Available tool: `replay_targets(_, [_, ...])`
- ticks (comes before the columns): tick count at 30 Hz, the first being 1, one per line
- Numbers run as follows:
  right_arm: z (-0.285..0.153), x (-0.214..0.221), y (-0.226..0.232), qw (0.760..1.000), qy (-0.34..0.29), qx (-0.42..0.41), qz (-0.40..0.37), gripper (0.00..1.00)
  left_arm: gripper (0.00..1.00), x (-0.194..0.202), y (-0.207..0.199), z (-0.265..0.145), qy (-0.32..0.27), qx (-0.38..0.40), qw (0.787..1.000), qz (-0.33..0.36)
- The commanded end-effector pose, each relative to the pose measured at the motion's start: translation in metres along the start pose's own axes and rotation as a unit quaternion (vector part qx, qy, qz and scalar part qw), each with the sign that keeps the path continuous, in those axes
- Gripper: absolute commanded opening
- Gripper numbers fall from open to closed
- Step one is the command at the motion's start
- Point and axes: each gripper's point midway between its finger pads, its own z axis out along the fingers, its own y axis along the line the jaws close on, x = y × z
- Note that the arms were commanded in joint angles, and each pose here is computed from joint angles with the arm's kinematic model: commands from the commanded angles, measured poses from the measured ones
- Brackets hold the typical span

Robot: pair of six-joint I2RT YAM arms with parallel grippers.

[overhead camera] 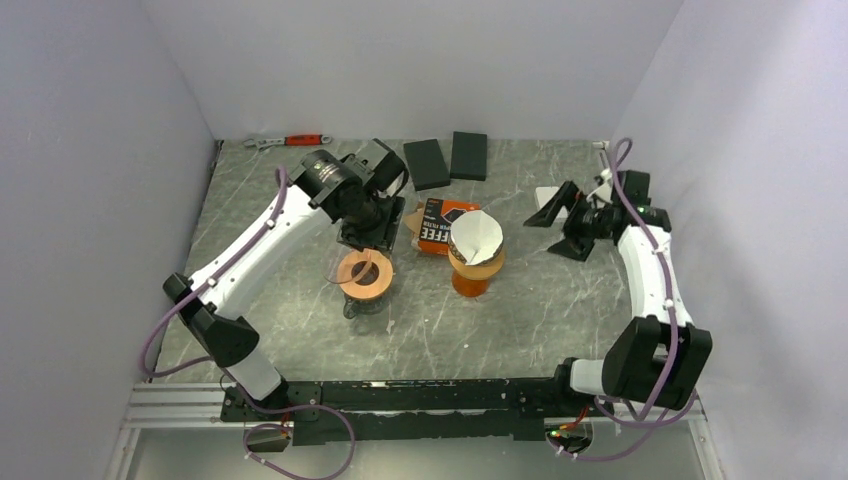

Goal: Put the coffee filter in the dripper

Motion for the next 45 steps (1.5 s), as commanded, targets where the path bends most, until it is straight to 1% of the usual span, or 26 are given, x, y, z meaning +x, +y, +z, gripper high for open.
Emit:
replay_targets(1, [-0.056,-0.052,0.037,0.988,-0.133,0.038,-0.069,1.0,0.61,-0.022,-0.002,-0.031,-0.074,0.037,0.996,-0.032])
replay_targets(3, [-0.076,-0.067,0.057,0.981,-0.168,0.035,-0.089,1.0,0.64,-0.027,0.001,-0.037,-0.09,0.053,0.993,-0.049])
replay_targets(6, [-0.098,-0.081,0.096,0.973,-0.2,-0.003,-0.117,1.0,0.66,-0.038,0.009,-0.045,-0.112,0.088,0.986,-0.089])
replay_targets(9, [-0.107,-0.082,0.139,0.965,-0.208,-0.044,-0.151,1.0,0.67,-0.046,0.022,-0.052,-0.13,0.125,0.974,-0.137])
replay_targets(11, [-0.104,-0.077,0.165,0.962,-0.2,-0.056,-0.179,1.0,0.68,-0.05,0.037,-0.054,-0.142,0.137,0.965,-0.175])
replay_targets(14, [-0.086,-0.053,0.21,0.954,-0.169,-0.08,-0.236,1.0,0.68,-0.047,0.054,-0.052,-0.144,0.143,0.955,-0.216])
replay_targets(16, [-0.065,-0.026,0.237,0.947,-0.136,-0.103,-0.271,0.99,0.68,-0.043,0.066,-0.051,-0.144,0.14,0.949,-0.242])
replay_targets(17, [-0.057,-0.022,0.244,0.945,-0.127,-0.108,-0.28,0.99,0.68,-0.04,0.073,-0.05,-0.145,0.134,0.947,-0.254])
replay_targets(21, [-0.016,0.025,0.28,0.929,-0.056,-0.151,-0.332,0.98,0.69,-0.028,0.098,-0.05,-0.151,0.104,0.944,-0.276])
replay_targets(24, [0.014,0.054,0.299,0.914,-0.013,-0.156,-0.373,0.96,0.74,-0.011,0.118,-0.045,-0.141,0.067,0.941,-0.3])
replay_targets(30, [0.076,0.113,0.302,0.899,0.068,-0.128,-0.414,0.94,0.73,0.015,0.124,-0.023,-0.104,0.084,0.929,-0.346])
replay_targets(35, [0.116,0.151,0.293,0.891,0.122,-0.094,-0.427,0.84,0.69,0.033,0.124,-0.001,-0.076,0.116,0.913,-0.383])
replay_targets(39, [0.131,0.17,0.285,0.882,0.142,-0.067,-0.444,0.81,0.65,0.04,0.121,0.012,-0.062,0.151,0.901,-0.403])
replay_targets(45, [0.137,0.179,0.266,0.882,0.157,-0.046,-0.441,0.69,0.57,0.043,0.11,0.024,-0.046,0.192,0.891,-0.409])
